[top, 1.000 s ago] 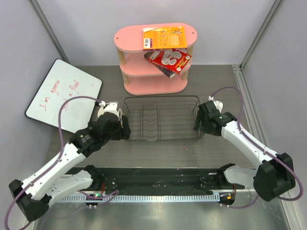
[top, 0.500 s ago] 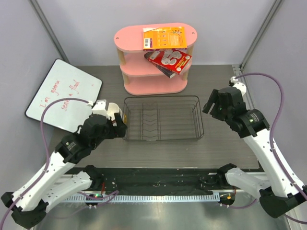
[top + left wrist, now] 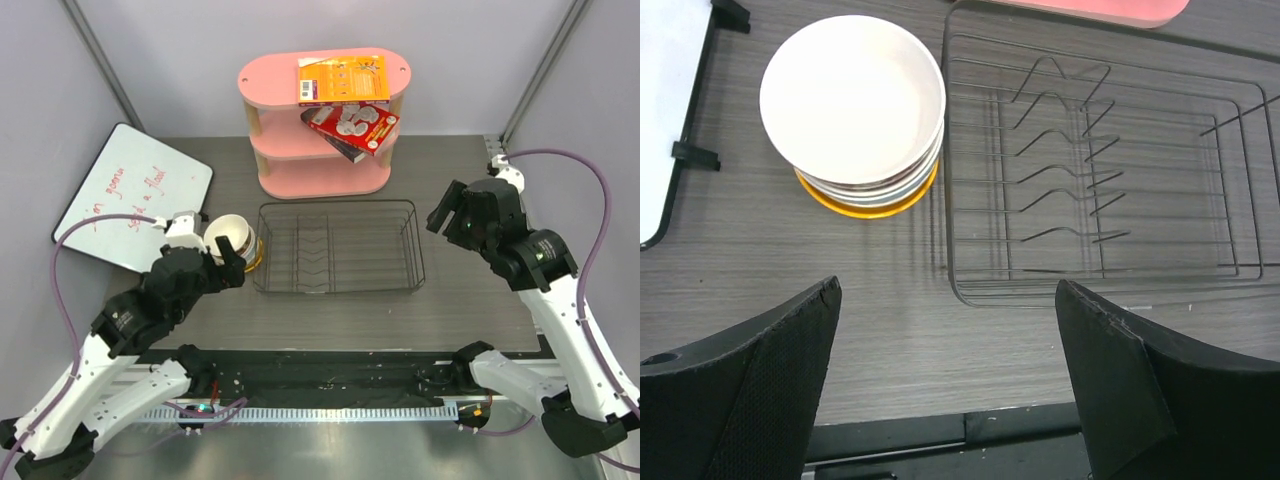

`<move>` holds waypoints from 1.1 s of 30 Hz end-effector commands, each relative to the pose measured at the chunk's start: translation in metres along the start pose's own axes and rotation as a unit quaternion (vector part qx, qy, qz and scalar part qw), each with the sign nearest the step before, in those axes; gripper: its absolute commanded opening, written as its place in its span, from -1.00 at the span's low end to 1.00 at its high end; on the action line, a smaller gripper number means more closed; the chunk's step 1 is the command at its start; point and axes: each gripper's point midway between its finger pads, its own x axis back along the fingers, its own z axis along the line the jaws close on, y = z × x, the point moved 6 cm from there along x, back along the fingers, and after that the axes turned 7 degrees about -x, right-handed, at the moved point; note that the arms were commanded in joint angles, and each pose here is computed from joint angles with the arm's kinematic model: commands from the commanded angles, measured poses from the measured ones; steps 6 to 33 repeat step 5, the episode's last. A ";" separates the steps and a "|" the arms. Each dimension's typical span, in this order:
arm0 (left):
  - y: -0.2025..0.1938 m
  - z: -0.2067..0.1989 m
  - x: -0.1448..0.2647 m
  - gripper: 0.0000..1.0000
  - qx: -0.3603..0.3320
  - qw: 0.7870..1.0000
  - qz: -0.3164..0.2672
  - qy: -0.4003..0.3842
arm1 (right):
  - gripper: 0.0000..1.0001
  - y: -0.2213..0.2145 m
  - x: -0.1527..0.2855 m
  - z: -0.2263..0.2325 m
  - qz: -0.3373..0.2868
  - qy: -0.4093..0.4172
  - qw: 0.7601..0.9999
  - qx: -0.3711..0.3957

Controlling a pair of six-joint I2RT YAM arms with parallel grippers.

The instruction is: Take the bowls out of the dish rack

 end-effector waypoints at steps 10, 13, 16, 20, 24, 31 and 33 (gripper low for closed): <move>0.001 -0.002 -0.002 0.76 0.004 1.000 -0.001 0.003 | 0.53 0.004 0.007 0.005 -0.010 0.029 0.999 -0.005; 0.001 -0.002 -0.002 0.76 0.004 1.000 -0.001 0.003 | 0.53 0.004 0.007 0.005 -0.010 0.029 0.999 -0.005; 0.001 -0.002 -0.002 0.76 0.004 1.000 -0.001 0.003 | 0.53 0.004 0.007 0.005 -0.010 0.029 0.999 -0.005; 0.001 -0.002 -0.002 0.76 0.004 1.000 -0.001 0.003 | 0.53 0.004 0.007 0.005 -0.010 0.029 0.999 -0.005; 0.001 -0.002 -0.002 0.76 0.004 1.000 -0.001 0.003 | 0.53 0.004 0.007 0.005 -0.010 0.029 0.999 -0.005; 0.001 -0.002 -0.002 0.76 0.004 1.000 -0.001 0.003 | 0.53 0.004 0.007 0.005 -0.010 0.029 0.999 -0.005; 0.001 -0.002 -0.002 0.76 0.004 1.000 -0.001 0.003 | 0.53 0.004 0.007 0.005 -0.010 0.029 0.999 -0.005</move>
